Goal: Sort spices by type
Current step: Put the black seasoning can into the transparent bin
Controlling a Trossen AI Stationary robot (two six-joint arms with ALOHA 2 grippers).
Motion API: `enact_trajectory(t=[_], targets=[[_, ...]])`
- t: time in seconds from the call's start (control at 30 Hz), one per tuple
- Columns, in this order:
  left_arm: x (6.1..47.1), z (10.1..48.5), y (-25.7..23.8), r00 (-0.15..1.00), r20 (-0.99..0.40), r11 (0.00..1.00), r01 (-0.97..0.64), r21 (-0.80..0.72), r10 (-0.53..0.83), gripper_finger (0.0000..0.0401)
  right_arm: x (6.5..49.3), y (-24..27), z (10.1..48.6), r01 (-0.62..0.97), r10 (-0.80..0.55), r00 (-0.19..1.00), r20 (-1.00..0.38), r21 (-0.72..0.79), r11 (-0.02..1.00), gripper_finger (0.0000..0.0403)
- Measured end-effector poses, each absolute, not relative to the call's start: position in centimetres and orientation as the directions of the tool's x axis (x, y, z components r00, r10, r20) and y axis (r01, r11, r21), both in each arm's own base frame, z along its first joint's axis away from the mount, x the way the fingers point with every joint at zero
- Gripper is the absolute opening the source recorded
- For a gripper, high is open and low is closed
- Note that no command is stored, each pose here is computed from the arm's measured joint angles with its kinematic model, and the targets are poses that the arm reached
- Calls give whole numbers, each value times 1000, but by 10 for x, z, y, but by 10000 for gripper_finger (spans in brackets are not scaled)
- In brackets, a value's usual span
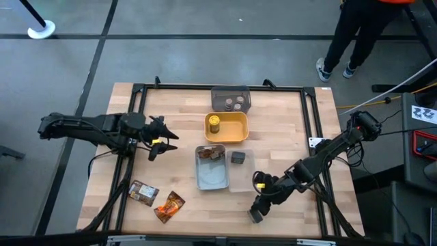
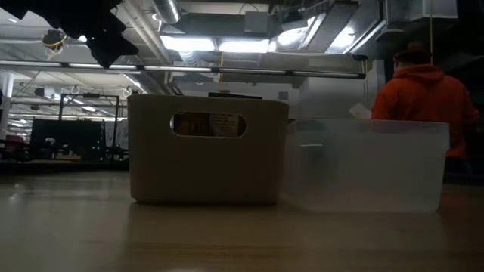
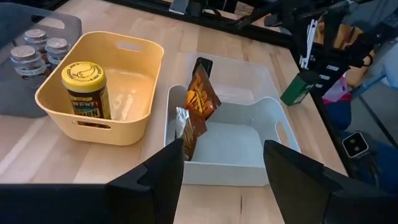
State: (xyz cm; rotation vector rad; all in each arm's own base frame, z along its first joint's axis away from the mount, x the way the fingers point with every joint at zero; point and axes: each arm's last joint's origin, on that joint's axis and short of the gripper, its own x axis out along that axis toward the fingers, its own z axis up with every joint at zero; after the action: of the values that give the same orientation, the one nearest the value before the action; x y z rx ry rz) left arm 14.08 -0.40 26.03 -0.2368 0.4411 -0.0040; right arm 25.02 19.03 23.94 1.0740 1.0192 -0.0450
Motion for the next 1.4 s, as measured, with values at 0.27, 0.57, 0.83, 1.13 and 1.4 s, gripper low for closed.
enact_trajectory(t=[0.27, 0.57, 0.83, 1.13, 1.4], targets=[[142, 252, -4, 903, -426, 966, -61, -253, -54, 205, 240, 209, 253, 542, 403, 538, -740, 670, 507, 183], [143, 247, -4, 908, -416, 962, -66, -265, -52, 205, 254, 228, 242, 661, 273, 415, -868, 494, 564, 183], [143, 246, -5, 907, -416, 970, -44, -238, -61, 204, 270, 244, 230, 715, 208, 338, -918, 395, 577, 183], [142, 246, -11, 904, -417, 976, 7, -215, -98, 203, 279, 251, 222, 739, 173, 330, -928, 368, 564, 183], [142, 246, -16, 900, -418, 976, 38, -215, -127, 203, 282, 254, 211, 746, 157, 316, -936, 347, 568, 183]])
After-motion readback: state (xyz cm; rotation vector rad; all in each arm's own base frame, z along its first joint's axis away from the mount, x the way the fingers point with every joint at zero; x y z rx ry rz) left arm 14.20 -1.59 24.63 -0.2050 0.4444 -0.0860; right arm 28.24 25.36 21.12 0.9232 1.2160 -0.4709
